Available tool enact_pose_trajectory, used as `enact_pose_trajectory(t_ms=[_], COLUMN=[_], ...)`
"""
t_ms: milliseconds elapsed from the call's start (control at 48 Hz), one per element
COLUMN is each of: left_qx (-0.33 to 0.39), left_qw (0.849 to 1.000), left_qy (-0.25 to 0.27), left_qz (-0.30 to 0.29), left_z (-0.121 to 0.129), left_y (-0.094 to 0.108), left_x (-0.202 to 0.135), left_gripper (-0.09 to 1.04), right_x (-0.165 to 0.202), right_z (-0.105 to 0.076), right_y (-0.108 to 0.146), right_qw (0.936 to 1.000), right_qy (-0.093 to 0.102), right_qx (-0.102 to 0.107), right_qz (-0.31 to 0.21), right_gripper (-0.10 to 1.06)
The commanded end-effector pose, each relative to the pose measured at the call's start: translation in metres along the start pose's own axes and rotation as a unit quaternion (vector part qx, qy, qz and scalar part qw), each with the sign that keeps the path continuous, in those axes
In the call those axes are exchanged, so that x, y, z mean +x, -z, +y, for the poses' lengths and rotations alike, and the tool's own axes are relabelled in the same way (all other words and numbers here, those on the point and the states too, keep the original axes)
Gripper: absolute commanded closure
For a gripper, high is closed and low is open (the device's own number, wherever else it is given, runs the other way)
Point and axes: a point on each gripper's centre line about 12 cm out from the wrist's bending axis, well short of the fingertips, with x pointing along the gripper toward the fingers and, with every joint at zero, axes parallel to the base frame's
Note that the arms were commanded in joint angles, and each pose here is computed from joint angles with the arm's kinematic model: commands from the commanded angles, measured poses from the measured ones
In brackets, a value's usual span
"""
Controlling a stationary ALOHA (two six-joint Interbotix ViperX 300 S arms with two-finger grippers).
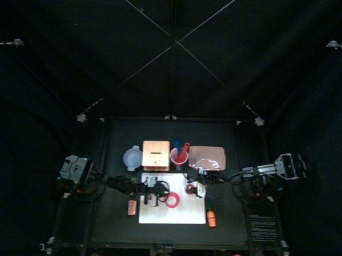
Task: Get the cutter from the drawer then cut the dough then place the extra dough in the bowl
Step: Place the extra dough in the bowl
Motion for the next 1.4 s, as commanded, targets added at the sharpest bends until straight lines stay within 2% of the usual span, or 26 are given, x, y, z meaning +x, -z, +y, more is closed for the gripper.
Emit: enact_pose_trajectory(t_ms=[21, 354, 708, 1188, 1396], left_qx=[-0.001, -0.004, -0.001, 0.011, 0.01], left_qw=[1.0, 0.999, 1.0, 0.999, 0.997], left_qy=[0.011, 0.015, 0.016, 0.017, 0.025], left_qz=[0.001, 0.037, 0.021, 0.038, 0.069], left_z=[-0.003, -0.003, -0.001, 0.001, -0.001], left_y=[-0.013, -0.004, -0.015, -0.004, 0.006], left_x=[0.005, 0.027, 0.02, 0.026, 0.031], left_gripper=[0.24, 0.2, 0.19, 0.19, 0.2], right_x=[-0.005, -0.004, -0.003, -0.003, -0.004], right_z=[0.002, 0.003, 0.003, 0.003, 0.004], right_y=[-0.007, -0.006, -0.001, -0.003, -0.004], right_qw=[0.9999, 0.9998, 0.9999, 0.9998, 0.9998], right_qy=[-0.004, -0.006, -0.006, -0.007, -0.008], right_qx=[0.0, 0.006, 0.012, 0.011, 0.012], right_qz=[-0.015, -0.015, -0.01, -0.014, -0.016], right_gripper=[0.11, 0.11, 0.11, 0.11, 0.11])
